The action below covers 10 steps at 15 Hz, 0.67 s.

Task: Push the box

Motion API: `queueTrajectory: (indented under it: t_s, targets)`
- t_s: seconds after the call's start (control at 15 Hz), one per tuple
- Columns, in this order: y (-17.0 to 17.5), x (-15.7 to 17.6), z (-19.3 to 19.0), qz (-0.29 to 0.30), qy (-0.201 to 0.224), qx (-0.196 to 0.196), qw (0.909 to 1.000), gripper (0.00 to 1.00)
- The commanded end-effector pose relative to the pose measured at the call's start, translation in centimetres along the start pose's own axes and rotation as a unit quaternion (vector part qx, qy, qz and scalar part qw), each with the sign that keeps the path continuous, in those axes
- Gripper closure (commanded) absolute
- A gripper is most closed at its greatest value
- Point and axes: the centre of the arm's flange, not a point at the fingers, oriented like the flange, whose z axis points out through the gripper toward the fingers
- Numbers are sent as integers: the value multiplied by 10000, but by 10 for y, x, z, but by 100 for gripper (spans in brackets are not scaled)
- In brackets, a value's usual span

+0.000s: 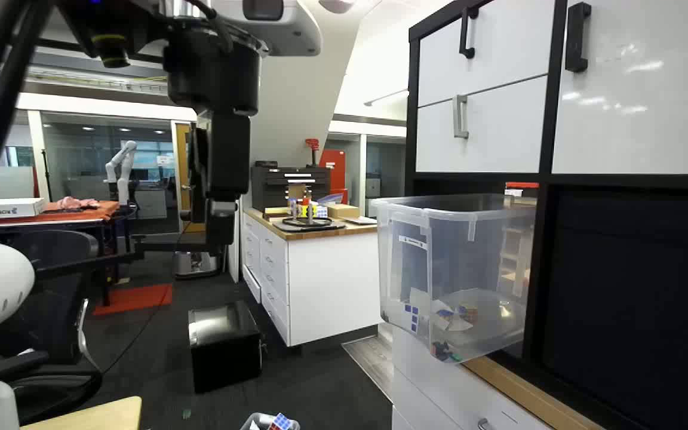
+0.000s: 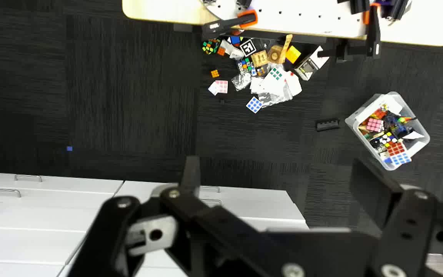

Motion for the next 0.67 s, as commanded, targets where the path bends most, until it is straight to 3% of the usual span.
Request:
queueTrajectory:
  t_s: [0.0, 0.6]
  targets:
    - [0, 0, 0, 0, 1, 0, 10000, 0]
    - [-1, 2, 3, 20, 3, 13, 10000, 0]
